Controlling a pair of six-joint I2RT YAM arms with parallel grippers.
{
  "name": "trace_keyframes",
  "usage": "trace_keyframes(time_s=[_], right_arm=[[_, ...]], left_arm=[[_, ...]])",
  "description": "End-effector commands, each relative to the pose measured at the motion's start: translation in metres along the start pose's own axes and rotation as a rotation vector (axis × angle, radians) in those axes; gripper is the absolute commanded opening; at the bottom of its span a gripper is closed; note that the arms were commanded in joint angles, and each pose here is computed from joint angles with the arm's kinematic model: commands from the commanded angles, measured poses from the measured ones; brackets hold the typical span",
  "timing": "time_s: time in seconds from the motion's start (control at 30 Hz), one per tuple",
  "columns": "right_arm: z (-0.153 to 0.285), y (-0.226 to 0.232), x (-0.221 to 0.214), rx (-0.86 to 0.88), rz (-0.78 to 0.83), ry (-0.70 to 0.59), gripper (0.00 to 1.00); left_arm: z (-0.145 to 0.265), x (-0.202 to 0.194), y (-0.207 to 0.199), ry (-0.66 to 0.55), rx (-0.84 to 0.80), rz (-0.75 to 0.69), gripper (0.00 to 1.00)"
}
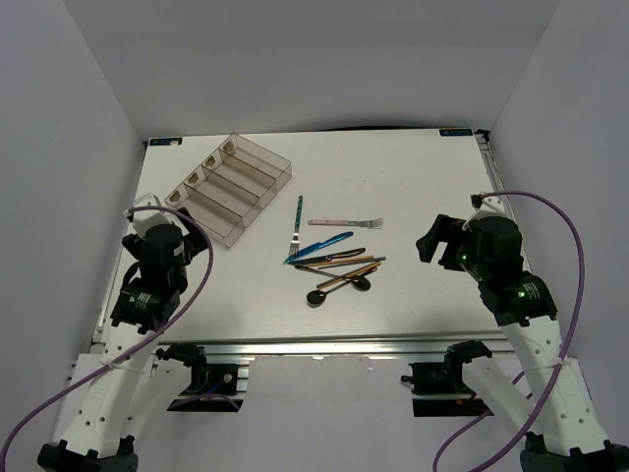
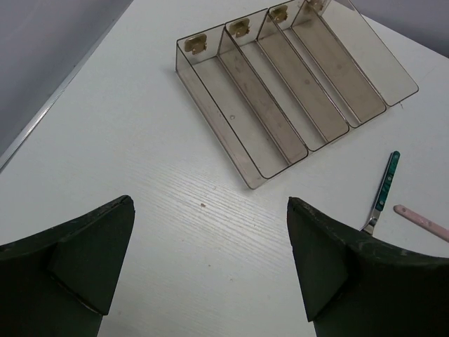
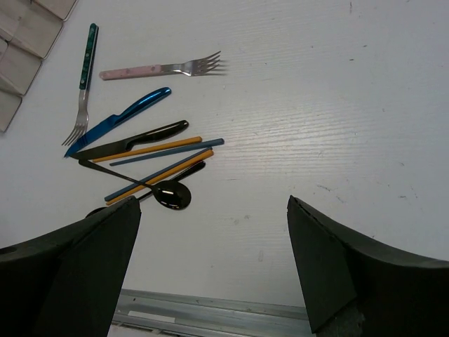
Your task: Sort the eating utensils into containers
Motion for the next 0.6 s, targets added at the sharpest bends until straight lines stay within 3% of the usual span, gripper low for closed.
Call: trace_keyframes(time_s=[0.0,0.33,0.43,0.53,0.57], right_arm=[[0.008,0.007,0.014,0.018,0.004,-0.053,0.89],[0.008,0.013,0.011,0.077,0.007,-0.029,0.89],[0.006,0.018,0.007,0.126,0.005,-0.009,0.89],[0.003,0.02,0.003,0.142,0.0,0.022,0.89],[0.002,0.02,0.002,0.144,0.0,0.031,0.89]], left_arm=[[-0.001,0.001,-0.002,-0.006,-0.017,0.005,0.98],[-0.009,-0.002,-0.009,0.036,-0.026,-0.033,0.98],[-0.013,0.008,-0.025,0.047,-0.114,-0.032,0.98],[-0.027,0.021,-0.057,0.121,-0.22,-0.045,0.98],[-0.045,0.01,-0.074,0.209,-0.238,-0.088,0.98]])
Point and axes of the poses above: each gripper's point midway between its finger pads, its own z axis back along the fingers, its own y axis along the line the jaws close on, x = y × z, the point moved 6 cm from there along z, back along the fingers, and after that the axes turned 10 degrees about -z, right-handed, at the moved point
